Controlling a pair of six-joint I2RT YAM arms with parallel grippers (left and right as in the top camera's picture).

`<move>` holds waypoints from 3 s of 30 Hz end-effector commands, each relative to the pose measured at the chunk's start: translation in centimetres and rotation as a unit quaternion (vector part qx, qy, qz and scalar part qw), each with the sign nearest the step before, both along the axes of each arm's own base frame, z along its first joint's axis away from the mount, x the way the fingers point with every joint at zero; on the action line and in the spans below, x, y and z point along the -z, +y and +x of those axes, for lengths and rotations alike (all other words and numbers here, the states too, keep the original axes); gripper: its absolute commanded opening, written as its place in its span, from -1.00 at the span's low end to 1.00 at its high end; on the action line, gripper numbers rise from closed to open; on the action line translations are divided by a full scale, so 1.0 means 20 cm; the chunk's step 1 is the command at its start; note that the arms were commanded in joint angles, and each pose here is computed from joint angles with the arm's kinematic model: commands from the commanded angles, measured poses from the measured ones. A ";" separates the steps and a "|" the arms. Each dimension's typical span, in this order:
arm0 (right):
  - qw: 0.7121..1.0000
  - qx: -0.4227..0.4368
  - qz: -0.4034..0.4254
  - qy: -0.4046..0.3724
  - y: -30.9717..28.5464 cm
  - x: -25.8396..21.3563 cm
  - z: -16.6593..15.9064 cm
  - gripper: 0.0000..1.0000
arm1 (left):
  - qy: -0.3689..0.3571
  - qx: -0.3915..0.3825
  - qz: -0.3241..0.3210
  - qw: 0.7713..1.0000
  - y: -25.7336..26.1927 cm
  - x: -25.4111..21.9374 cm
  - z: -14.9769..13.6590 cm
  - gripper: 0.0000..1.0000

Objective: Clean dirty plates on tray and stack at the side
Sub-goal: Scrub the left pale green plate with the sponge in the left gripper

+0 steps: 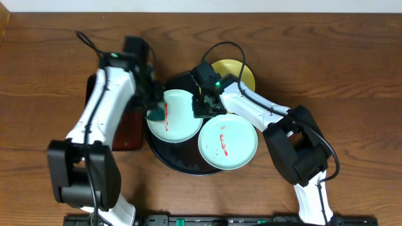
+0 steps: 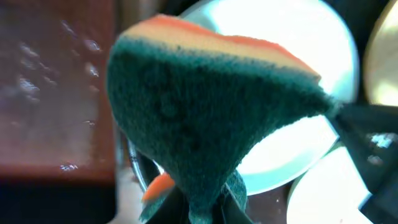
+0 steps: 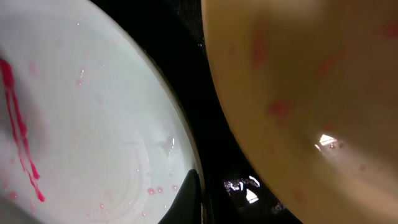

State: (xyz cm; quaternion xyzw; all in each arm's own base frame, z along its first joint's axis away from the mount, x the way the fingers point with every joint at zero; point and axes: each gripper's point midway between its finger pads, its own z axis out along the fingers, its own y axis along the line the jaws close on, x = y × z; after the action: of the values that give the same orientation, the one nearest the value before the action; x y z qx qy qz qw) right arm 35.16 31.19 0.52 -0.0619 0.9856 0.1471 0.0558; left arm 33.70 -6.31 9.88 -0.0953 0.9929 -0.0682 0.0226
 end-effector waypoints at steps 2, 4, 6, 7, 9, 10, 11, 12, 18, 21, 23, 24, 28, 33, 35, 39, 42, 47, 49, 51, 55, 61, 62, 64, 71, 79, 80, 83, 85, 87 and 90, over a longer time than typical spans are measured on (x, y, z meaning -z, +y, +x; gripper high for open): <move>0.999 -0.002 -0.028 0.023 -0.07 0.10 -0.04 -0.98 | 0.011 -0.010 0.001 1.000 -0.07 0.22 -0.06 -0.86; 0.999 -0.002 -0.029 0.024 -0.07 0.10 -0.04 -0.98 | 0.003 0.001 0.002 1.000 -0.08 0.28 -0.07 -0.85; 0.999 -0.004 -0.030 0.024 -0.07 0.10 -0.04 -0.98 | -0.005 0.003 0.003 1.000 -0.08 0.33 -0.07 -0.85; 0.999 -0.005 -0.030 0.024 -0.06 0.10 -0.05 -0.97 | -0.010 0.003 0.003 1.000 -0.08 0.35 -0.07 -0.86; 0.999 -0.007 -0.031 0.024 -0.06 0.10 -0.05 -0.98 | -0.024 0.003 0.001 1.000 -0.08 0.39 -0.05 -0.85; 0.999 -0.008 -0.031 0.024 -0.06 0.10 -0.05 -0.98 | -0.029 0.003 0.000 1.000 -0.08 0.40 -0.04 -0.85; 0.999 -0.009 -0.031 0.024 -0.06 0.10 -0.05 -0.98 | -0.034 0.004 -0.001 0.999 -0.09 0.42 -0.03 -0.85; 0.999 -0.010 -0.032 0.023 -0.06 0.10 -0.05 -0.97 | -0.038 0.003 -0.002 0.999 -0.09 0.43 -0.02 -0.85; 0.999 -0.011 -0.035 0.020 -0.06 0.10 -0.05 -0.98 | -0.044 0.006 -0.005 0.999 -0.09 0.47 -0.03 -0.85; 0.999 -0.011 -0.038 0.018 -0.06 0.11 -0.05 -0.97 | -0.017 0.030 -0.062 0.997 -0.19 0.46 -0.10 -0.86; 0.999 -0.015 -0.039 0.018 -0.06 0.11 -0.05 -0.97 | 0.014 0.031 -0.087 0.996 -0.22 0.45 -0.17 -0.85; 0.999 -0.016 -0.039 0.018 -0.06 0.11 -0.06 -0.98 | 0.029 0.030 -0.087 0.995 -0.22 0.45 -0.20 -0.85; 0.999 -0.017 -0.038 0.017 -0.05 0.11 -0.06 -0.97 | 0.044 0.028 -0.084 0.995 -0.21 0.45 -0.24 -0.85; 0.999 -0.021 -0.039 0.018 -0.04 0.11 -0.07 -0.97 | -0.021 0.029 -0.068 0.997 -0.19 0.45 -0.08 -0.85; 0.999 -0.023 -0.040 0.018 -0.04 0.11 -0.08 -0.98 | -0.060 0.026 -0.038 0.997 -0.15 0.45 0.01 -0.85; 0.999 -0.029 -0.040 0.018 -0.02 0.11 -0.10 -0.97 | -0.103 0.012 0.032 0.994 -0.03 0.45 0.11 -0.85; 0.998 -0.031 -0.045 0.014 -0.02 0.11 -0.10 -0.97 | -0.105 0.008 0.056 0.993 0.01 0.45 0.11 -0.85; 0.998 -0.030 -0.046 0.013 -0.02 0.11 -0.09 -0.97 | -0.039 0.016 0.042 0.998 -0.01 0.48 -0.05 -0.85; 0.998 -0.030 -0.046 0.014 -0.02 0.11 -0.10 -0.97 | -0.007 0.023 0.026 0.999 -0.03 0.49 -0.12 -0.85; 0.998 -0.032 -0.043 0.018 -0.02 0.11 -0.10 -0.98 | 0.019 0.037 0.001 0.999 -0.07 0.49 -0.19 -0.85; 0.998 -0.041 -0.021 0.036 0.02 0.10 -0.14 -0.98 | 0.056 0.064 -0.058 0.995 -0.16 0.46 -0.29 -0.85; 0.998 -0.050 -0.018 0.043 0.02 0.11 -0.16 -0.98 | 0.087 0.068 -0.109 0.988 -0.24 0.42 -0.36 -0.85; 0.998 -0.050 -0.019 0.042 0.01 0.11 -0.16 -0.98 | 0.090 0.073 -0.117 0.986 -0.25 0.41 -0.36 -0.85; 0.998 -0.050 -0.019 0.042 0.02 0.11 -0.16 -0.98 | 0.091 0.087 -0.121 0.985 -0.26 0.37 -0.36 -0.85; 0.998 -0.051 -0.020 0.042 0.01 0.12 -0.17 -0.98 | 0.020 0.052 -0.047 0.997 -0.13 0.38 -0.14 -0.86; 0.998 -0.050 -0.024 0.040 0.01 0.12 -0.16 -0.98 | -0.021 -0.033 0.112 0.993 0.17 0.40 -0.04 -0.85; 0.998 -0.050 -0.024 0.040 0.01 0.12 -0.16 -0.97 | -0.012 -0.031 0.113 0.993 0.17 0.40 -0.06 -0.85; 0.998 -0.048 -0.029 0.036 0.00 0.12 -0.15 -0.98 | 0.031 -0.020 0.116 0.993 0.16 0.40 -0.17 -0.85; 0.998 -0.048 -0.030 0.036 0.00 0.12 -0.15 -0.98 | 0.058 -0.011 0.109 0.992 0.14 0.40 -0.24 -0.85; 0.998 -0.048 -0.029 0.036 0.00 0.12 -0.15 -0.97 | 0.078 0.017 0.079 0.994 0.07 0.40 -0.29 -0.85; 0.998 -0.048 -0.029 0.036 0.00 0.12 -0.15 -0.98 | 0.087 0.088 -0.020 0.992 -0.11 0.39 -0.33 -0.86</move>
State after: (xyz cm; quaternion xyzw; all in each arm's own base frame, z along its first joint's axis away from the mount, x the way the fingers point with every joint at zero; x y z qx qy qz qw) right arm 33.51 32.00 0.51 -0.1015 0.9827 0.1507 0.0371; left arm 28.23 -6.11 2.20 -0.0738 0.9962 -0.0157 -0.0426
